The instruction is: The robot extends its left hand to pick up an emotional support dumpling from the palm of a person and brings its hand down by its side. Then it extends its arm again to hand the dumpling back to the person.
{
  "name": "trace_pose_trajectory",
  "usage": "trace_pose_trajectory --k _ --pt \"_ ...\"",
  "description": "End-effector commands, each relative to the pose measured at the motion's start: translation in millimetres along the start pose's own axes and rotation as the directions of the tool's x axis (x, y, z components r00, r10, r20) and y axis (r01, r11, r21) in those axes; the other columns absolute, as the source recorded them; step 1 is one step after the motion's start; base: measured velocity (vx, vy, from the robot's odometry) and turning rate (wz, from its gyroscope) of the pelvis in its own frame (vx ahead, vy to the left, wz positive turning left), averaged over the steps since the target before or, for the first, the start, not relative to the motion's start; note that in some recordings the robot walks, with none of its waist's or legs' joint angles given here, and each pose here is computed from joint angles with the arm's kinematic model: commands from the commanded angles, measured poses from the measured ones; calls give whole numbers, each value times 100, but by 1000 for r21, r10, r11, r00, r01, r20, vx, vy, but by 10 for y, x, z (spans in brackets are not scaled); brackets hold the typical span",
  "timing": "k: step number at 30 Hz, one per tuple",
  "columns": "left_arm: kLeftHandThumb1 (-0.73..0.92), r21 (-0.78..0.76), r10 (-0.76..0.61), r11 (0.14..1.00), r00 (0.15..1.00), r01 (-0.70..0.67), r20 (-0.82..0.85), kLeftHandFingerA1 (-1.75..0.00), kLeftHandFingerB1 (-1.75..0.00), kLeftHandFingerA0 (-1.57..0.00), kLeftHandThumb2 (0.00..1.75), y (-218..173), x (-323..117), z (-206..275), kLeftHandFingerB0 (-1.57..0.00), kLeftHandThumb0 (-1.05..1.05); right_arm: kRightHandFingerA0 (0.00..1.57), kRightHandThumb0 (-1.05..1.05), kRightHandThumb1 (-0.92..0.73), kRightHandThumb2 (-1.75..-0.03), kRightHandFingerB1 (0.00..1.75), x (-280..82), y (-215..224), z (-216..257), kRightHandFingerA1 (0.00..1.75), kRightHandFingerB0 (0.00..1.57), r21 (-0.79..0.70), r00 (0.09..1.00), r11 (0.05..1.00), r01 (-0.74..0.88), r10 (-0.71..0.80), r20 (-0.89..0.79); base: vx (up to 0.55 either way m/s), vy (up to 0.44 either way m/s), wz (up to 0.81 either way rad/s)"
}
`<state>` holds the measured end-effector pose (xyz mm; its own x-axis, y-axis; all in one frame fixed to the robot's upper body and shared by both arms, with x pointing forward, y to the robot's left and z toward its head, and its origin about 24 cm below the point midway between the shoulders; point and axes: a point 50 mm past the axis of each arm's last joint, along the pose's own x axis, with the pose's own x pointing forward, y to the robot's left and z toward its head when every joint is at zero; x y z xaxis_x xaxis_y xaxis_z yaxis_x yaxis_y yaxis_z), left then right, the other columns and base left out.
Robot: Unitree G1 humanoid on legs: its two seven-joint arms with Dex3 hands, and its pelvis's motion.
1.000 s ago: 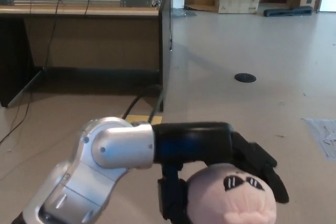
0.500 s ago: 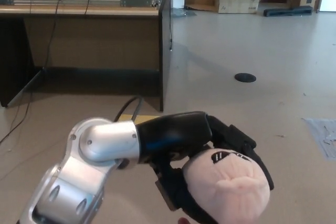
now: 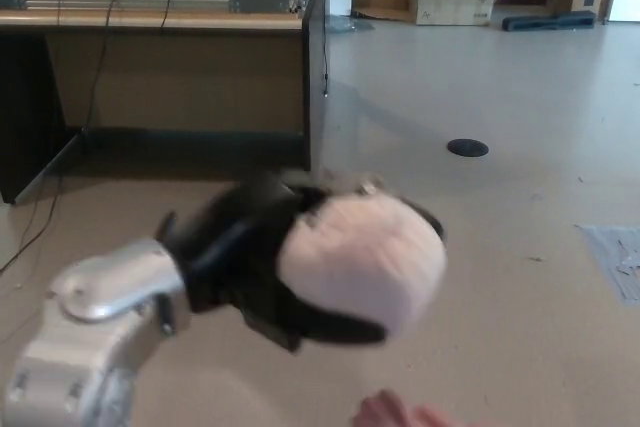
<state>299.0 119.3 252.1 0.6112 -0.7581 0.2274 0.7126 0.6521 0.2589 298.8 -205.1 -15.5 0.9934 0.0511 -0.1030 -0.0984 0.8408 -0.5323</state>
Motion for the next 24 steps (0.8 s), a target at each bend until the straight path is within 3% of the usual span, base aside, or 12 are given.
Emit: trace_pose_trajectory --k 1,4,5,9,10,11,12,13,18,21,24 --pt "73 -251 188 957 972 -148 144 -88 -53 -94 62 543 -337 351 -94 -21 101 -55 -74 -63 45 50 -117 17 63 68 3 999 999 35 -35 -14 0 0 0" --pt "73 -261 190 954 970 -147 148 -88 -53 -94 62 567 -353 371 -94 -21 101 -55 -74 -63 45 50 -118 16 63 68 4 999 999 35 -35 -14 0 0 0" --pt "65 -268 287 936 937 -229 199 -103 -60 -94 60 768 -616 576 -93 -22 101 -56 -75 -63 46 33 -98 -8 62 68 -7 999 1000 29 -29 -21 0 0 0" --pt "67 -321 327 916 911 -240 252 -106 -57 -88 60 923 -908 725 -88 -22 100 -56 -74 -63 46 8 -77 -41 60 69 -7 999 1000 24 -25 -32 0 0 0" --pt "76 -314 337 915 909 -254 247 -125 -85 -89 69 939 -972 737 -80 -29 101 -54 -74 -63 47 1 -73 -46 59 69 -14 999 1000 23 -23 -32 0 0 0" --pt "76 -312 341 914 908 -259 245 -125 -85 -89 69 946 -1000 744 -80 -29 101 -54 -74 -63 47 -2 -72 -49 59 69 -18 999 1000 22 -23 -31 0 0 0" --pt "74 -338 379 894 899 -294 220 -106 -65 -90 62 964 -1149 660 -89 -22 100 -54 -74 -63 46 -58 -71 -110 59 68 -13 998 1000 22 -23 -50 0 0 0" --pt "78 -377 395 876 895 -301 205 -102 -62 -89 63 976 -1297 506 -87 -19 101 -56 -73 -63 47 -80 -87 -131 61 69 -11 998 1000 28 -28 -49 0 0 0" --pt "76 -432 455 820 886 -375 94 -104 -65 -90 63 905 -1527 124 -87 -18 101 -57 -74 -63 47 -159 -111 -219 63 70 4 996 999 38 -38 -79 0 0 0" --pt "78 -502 511 728 857 -467 -57 -106 -67 -90 63 780 -1808 -408 -83 -12 101 -55 -74 -63 47 -241 -101 -289 62 71 -1 995 999 40 -40 -89 0 0 0" --pt "78 -501 509 730 859 -465 -57 -106 -67 -90 63 773 -1811 -411 -83 -12 101 -55 -74 -63 47 -243 -101 -289 62 71 -1 995 999 40 -40 -89 0 0 0"
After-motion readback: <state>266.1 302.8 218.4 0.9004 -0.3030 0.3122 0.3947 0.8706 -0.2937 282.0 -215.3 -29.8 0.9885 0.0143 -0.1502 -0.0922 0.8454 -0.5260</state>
